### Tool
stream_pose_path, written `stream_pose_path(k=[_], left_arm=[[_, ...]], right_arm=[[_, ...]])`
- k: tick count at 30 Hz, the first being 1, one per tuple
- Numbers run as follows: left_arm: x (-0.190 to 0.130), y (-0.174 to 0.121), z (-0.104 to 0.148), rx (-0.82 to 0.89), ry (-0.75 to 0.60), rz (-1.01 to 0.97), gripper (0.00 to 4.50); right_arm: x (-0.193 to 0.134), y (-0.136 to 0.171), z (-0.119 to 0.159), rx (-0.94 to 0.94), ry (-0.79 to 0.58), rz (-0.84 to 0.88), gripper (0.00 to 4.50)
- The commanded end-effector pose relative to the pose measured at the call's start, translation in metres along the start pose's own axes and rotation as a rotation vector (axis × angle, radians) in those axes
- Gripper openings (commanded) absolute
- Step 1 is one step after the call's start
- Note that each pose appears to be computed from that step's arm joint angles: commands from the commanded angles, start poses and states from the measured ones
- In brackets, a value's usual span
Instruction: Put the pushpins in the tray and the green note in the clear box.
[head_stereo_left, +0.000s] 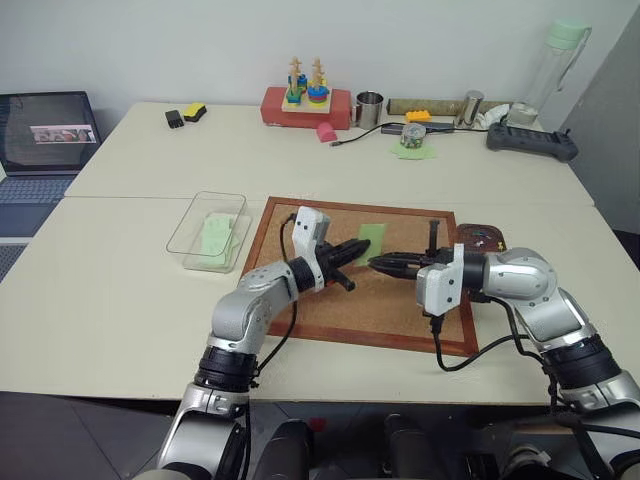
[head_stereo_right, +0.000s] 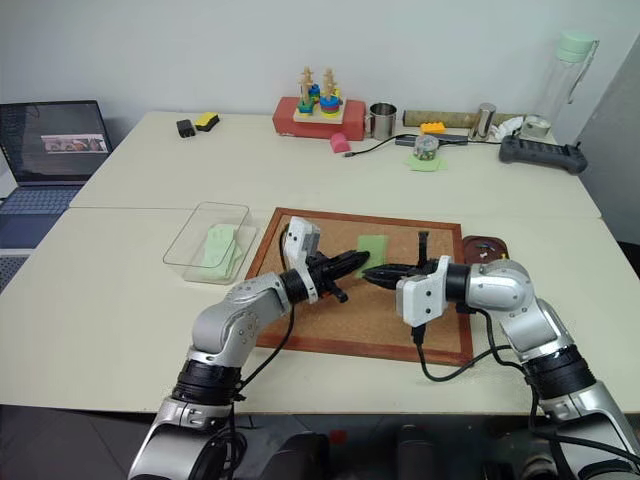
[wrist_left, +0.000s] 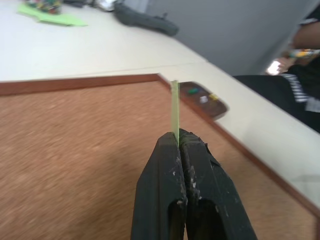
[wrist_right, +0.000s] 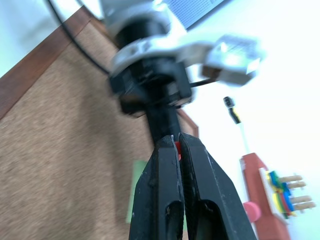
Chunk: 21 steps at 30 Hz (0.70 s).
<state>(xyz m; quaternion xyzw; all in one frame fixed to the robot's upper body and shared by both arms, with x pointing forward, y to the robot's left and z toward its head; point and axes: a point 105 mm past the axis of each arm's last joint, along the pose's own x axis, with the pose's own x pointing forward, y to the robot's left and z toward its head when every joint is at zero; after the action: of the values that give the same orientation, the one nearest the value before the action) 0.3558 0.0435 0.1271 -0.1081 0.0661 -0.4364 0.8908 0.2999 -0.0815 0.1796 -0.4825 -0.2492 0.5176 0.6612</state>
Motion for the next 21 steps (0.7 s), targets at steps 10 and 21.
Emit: stream_pose_path(k=[10,21], left_arm=[[-0.012,-0.021,0.066,0.133,-0.2,-0.069,0.03],[-0.023,-0.032,0.057,0.195,-0.14,-0.1,0.03]], right_arm=[[-0.093,-0.04,-0.098,0.622,0.503,-0.603,0.0],[-0.129,0.006,-0.143,0.967,0.743,-0.724,0.0]])
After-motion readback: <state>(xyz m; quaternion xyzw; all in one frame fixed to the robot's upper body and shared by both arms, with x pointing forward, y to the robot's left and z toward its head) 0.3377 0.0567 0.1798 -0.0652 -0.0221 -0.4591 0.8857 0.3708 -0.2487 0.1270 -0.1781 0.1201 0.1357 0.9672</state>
